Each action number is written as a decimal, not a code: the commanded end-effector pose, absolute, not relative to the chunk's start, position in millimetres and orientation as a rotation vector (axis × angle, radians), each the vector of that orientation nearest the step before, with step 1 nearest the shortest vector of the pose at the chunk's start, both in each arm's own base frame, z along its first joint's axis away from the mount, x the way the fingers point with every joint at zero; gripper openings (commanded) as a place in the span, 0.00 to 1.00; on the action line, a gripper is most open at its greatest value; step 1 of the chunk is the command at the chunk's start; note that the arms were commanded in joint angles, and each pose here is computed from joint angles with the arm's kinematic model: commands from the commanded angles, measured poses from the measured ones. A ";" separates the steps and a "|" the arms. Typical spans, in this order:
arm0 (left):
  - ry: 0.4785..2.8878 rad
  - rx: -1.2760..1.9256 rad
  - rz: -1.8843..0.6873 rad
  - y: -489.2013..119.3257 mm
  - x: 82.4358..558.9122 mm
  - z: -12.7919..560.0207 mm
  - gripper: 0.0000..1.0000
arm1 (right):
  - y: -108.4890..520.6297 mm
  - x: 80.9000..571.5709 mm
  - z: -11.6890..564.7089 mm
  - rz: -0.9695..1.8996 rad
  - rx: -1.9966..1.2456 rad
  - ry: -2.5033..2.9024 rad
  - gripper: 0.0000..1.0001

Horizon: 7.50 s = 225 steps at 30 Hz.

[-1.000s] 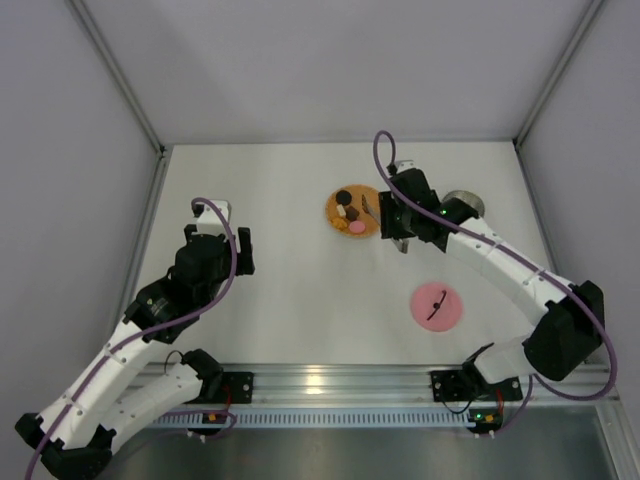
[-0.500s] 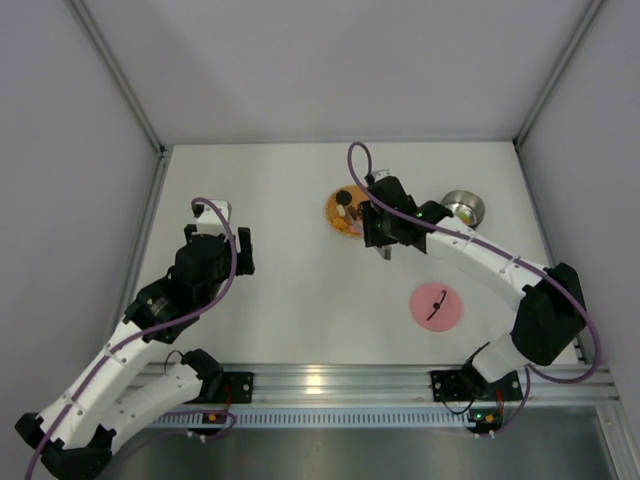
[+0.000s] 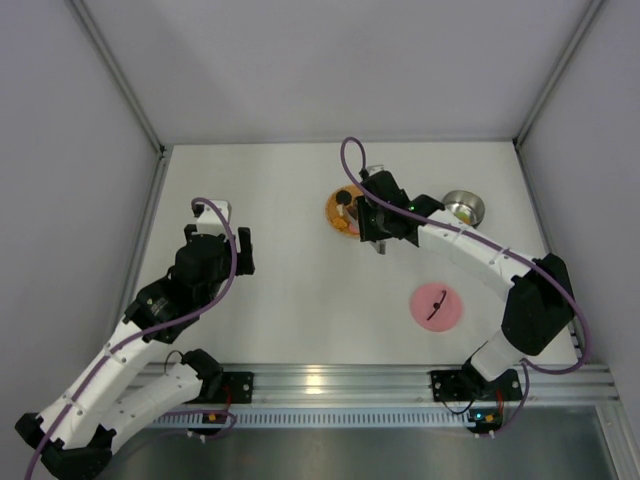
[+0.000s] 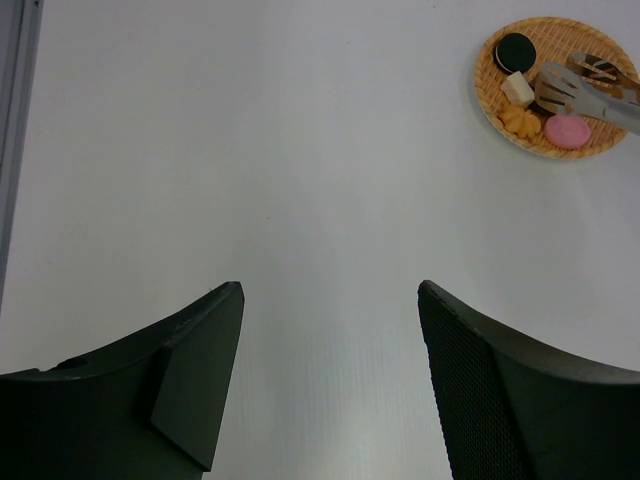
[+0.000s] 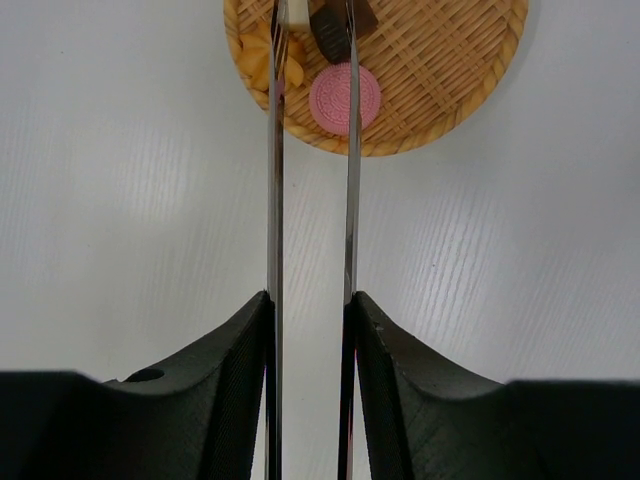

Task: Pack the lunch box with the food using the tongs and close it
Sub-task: Pick up the fake food from the plate, then place the fake food in the packing box, then pick up the fake food from the plate, then place the fake food in the packing box.

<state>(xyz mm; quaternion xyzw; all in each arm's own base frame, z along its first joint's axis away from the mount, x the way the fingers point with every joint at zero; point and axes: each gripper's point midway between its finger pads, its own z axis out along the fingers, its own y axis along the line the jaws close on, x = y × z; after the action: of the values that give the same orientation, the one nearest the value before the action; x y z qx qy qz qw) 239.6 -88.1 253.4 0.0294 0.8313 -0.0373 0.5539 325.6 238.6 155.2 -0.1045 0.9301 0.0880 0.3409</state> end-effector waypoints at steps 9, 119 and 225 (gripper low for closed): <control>1.941 0.064 -0.092 -89.1 243.2 256.6 0.76 | 250.9 337.9 174.0 0.252 -0.274 2.342 0.37; 1.945 0.066 -0.093 -89.9 243.1 255.5 0.76 | 192.9 336.3 211.5 0.238 -0.133 2.263 0.39; 1.951 0.073 -0.095 -91.7 244.2 254.1 0.76 | 11.6 310.5 194.5 -0.040 0.341 2.240 0.38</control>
<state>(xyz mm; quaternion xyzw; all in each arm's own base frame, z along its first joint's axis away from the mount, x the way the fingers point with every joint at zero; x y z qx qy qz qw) 240.3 -88.8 251.6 0.0308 0.8330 -0.0359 0.5513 301.2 17.3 181.8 0.1285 0.9076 -0.0155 0.3994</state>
